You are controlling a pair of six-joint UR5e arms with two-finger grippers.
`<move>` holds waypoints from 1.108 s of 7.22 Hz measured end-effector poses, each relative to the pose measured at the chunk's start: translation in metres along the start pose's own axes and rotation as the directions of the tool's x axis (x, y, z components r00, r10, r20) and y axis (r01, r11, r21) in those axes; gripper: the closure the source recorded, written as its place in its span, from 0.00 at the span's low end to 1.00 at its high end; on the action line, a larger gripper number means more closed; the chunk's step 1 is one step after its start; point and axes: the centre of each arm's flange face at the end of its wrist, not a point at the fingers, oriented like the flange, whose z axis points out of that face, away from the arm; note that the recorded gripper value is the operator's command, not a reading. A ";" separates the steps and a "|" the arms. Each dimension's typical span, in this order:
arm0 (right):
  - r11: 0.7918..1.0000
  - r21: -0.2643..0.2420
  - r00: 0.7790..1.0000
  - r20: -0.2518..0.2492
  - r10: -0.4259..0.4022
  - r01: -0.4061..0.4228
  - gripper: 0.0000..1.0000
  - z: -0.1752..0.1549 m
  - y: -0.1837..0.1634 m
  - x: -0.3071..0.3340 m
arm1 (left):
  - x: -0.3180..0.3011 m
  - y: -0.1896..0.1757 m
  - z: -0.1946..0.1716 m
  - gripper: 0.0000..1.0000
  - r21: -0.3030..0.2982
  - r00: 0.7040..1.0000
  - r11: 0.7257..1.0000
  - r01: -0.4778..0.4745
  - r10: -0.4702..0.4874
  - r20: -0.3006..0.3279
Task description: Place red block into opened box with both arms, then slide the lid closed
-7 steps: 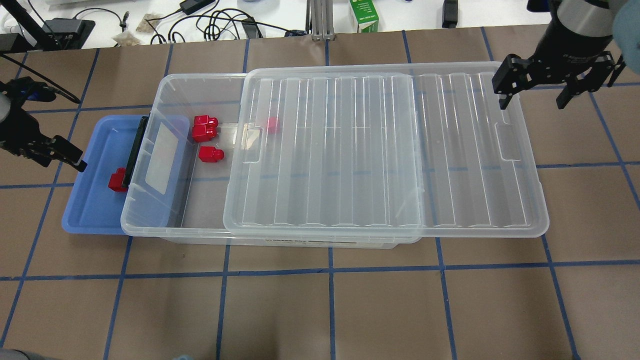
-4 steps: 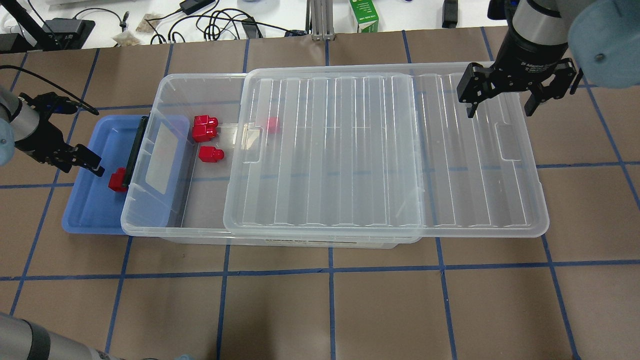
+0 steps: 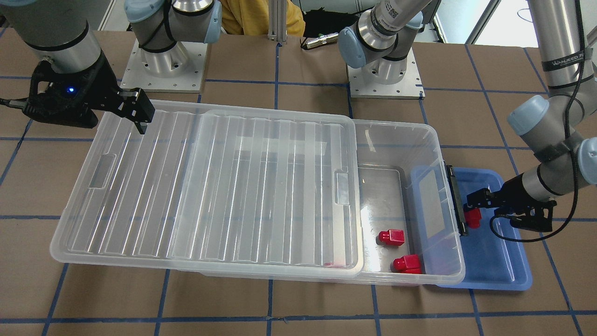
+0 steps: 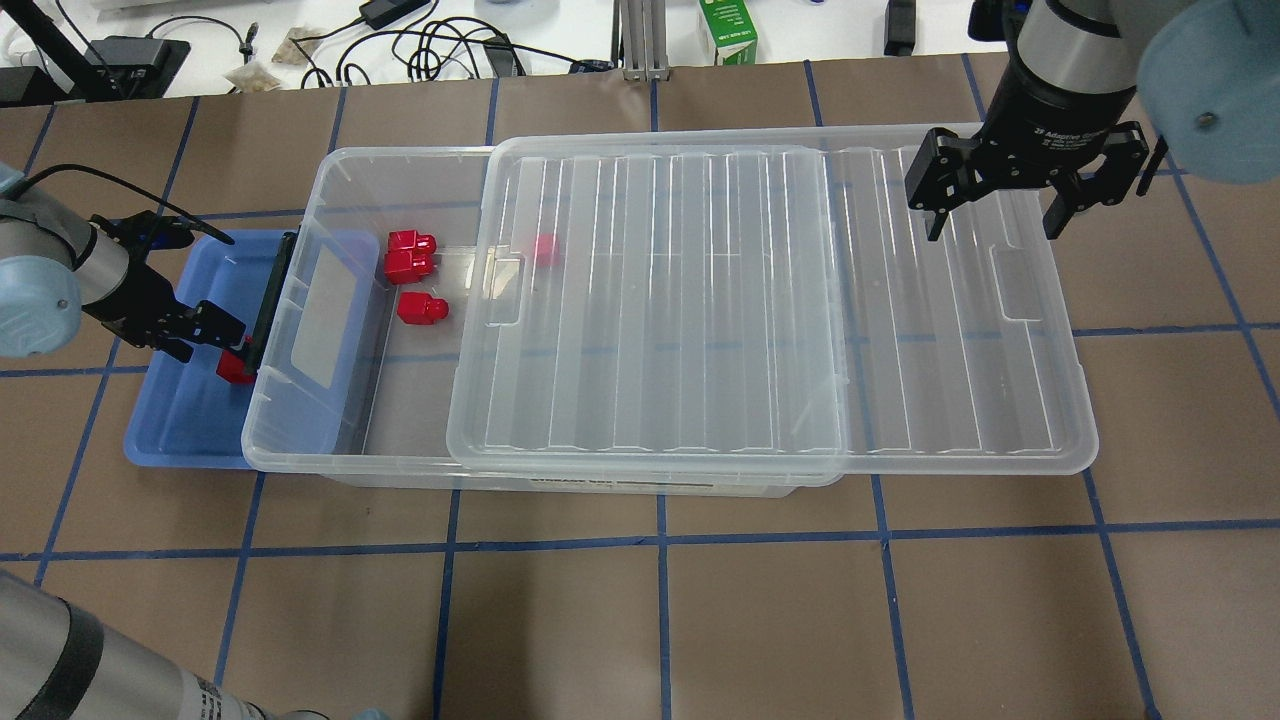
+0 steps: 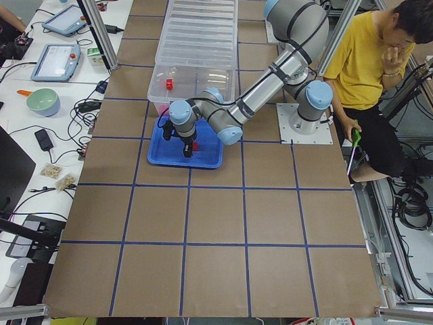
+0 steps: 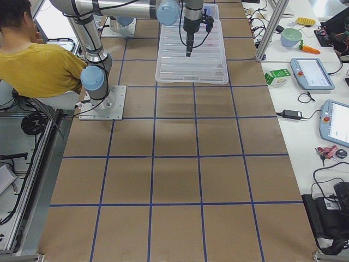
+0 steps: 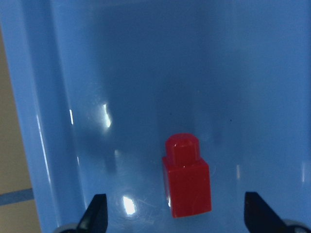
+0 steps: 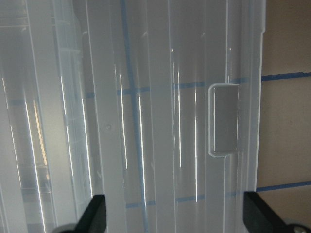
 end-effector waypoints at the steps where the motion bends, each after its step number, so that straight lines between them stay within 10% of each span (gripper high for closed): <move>1: 1.000 0.008 1.000 -0.001 0.001 -0.001 0.00 -0.004 0.004 0.000 | 0.000 0.001 0.007 0.39 -0.011 1.000 1.000 0.008 -0.008 -0.009; 3: 1.000 0.008 1.000 -0.004 0.001 -0.001 0.00 -0.007 0.009 0.001 | 0.000 0.002 0.018 0.92 -0.030 1.000 0.999 0.011 -0.012 -0.020; 8: 1.000 0.002 1.000 -0.010 0.001 -0.001 0.00 -0.007 0.010 0.001 | 0.031 -0.020 -0.054 1.00 -0.014 0.995 0.999 -0.052 0.053 0.082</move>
